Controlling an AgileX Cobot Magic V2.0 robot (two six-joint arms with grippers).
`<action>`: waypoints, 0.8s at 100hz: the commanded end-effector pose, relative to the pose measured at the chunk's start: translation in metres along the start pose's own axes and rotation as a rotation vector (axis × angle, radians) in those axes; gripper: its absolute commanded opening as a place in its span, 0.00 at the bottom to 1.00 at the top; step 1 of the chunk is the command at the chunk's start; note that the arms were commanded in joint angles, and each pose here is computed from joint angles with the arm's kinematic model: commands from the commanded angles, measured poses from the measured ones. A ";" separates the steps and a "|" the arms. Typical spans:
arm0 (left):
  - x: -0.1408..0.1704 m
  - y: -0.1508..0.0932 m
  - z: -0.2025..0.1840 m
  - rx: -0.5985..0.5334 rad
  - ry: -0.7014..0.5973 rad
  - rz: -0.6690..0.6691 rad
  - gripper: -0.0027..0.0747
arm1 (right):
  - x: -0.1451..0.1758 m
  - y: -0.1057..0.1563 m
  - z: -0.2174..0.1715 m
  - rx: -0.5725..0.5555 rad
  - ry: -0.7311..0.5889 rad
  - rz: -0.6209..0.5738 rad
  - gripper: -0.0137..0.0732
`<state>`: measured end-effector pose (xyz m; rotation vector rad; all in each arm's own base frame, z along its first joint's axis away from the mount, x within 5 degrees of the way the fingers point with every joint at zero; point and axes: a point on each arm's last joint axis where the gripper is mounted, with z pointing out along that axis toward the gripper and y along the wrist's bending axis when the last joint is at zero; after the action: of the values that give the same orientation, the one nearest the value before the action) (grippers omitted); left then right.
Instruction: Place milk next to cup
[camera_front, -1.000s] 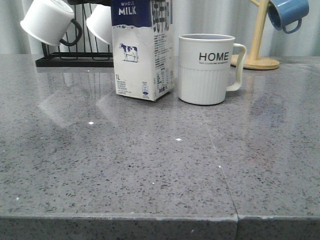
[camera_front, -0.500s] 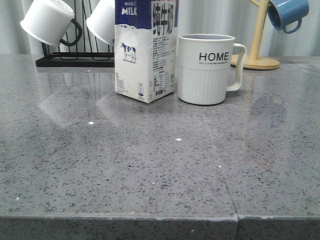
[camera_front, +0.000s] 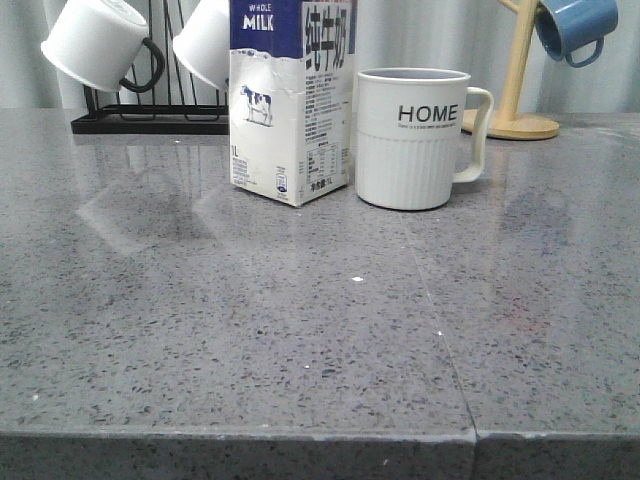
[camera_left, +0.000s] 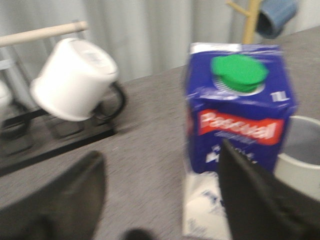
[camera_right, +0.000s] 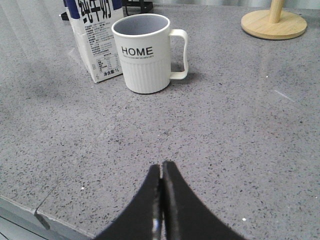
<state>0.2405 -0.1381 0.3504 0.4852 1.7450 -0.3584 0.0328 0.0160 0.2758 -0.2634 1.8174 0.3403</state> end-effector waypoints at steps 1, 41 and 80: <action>-0.019 0.018 -0.024 -0.068 -0.080 -0.013 0.33 | -0.013 0.001 -0.002 0.003 -0.082 -0.006 0.08; 0.006 0.065 -0.102 -0.343 -0.052 -0.069 0.01 | -0.013 0.001 -0.002 0.003 -0.082 -0.006 0.08; 0.067 0.052 -0.160 -0.459 -0.092 -0.091 0.01 | -0.013 0.001 -0.002 0.003 -0.082 -0.006 0.08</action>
<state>0.1290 -0.0087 0.3171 0.0873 1.7924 -0.0348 0.0328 0.0160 0.2758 -0.2634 1.8174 0.3403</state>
